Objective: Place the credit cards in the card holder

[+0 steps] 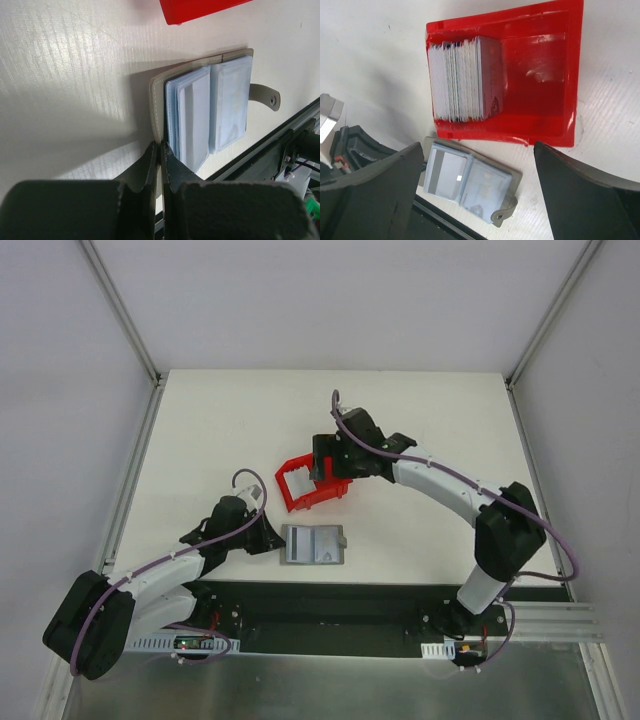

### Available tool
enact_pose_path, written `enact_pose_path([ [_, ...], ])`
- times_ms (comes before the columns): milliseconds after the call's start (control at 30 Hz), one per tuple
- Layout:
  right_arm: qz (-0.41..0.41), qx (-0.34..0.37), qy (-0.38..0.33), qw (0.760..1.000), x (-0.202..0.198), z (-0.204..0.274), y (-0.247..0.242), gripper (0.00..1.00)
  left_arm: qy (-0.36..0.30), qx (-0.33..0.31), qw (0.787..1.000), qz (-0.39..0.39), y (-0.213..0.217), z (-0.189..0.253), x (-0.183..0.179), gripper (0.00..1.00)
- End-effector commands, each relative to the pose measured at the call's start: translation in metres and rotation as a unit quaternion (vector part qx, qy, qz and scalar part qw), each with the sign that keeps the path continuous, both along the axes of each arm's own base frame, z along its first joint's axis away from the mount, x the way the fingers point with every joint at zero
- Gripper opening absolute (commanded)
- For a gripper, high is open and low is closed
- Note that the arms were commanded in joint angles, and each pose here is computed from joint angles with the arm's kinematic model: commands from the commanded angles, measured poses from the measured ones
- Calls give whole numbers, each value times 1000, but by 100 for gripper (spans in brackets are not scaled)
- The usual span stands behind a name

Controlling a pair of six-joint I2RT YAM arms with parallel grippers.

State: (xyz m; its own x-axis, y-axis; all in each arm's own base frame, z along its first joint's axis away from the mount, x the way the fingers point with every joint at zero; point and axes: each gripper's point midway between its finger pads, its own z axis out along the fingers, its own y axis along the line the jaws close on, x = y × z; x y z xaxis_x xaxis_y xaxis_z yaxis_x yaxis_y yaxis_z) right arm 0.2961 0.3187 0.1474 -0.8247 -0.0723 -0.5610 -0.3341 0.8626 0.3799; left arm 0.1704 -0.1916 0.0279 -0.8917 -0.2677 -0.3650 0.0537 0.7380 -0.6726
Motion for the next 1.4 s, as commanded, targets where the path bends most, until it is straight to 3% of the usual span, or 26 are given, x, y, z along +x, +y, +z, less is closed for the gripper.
enact_pose_path([
  [0,25,3,-3,1000,11,5,19,93,-5,18,1000,4,6,-5,0,0],
  [533,60,0,46,997,35,-36,63,85,-8,20,1000,2,7,-3,1,0],
  [1100,79,17,97,992,34,-70,78,89,-5,23,1000,2,7,-6,0,0],
  [1200,83,29,100,991,33,-68,80,86,-5,23,1000,0,7,-6,0,0],
  [1367,89,48,97,990,32,-59,82,72,-5,25,1000,1,7,-6,0,0],
])
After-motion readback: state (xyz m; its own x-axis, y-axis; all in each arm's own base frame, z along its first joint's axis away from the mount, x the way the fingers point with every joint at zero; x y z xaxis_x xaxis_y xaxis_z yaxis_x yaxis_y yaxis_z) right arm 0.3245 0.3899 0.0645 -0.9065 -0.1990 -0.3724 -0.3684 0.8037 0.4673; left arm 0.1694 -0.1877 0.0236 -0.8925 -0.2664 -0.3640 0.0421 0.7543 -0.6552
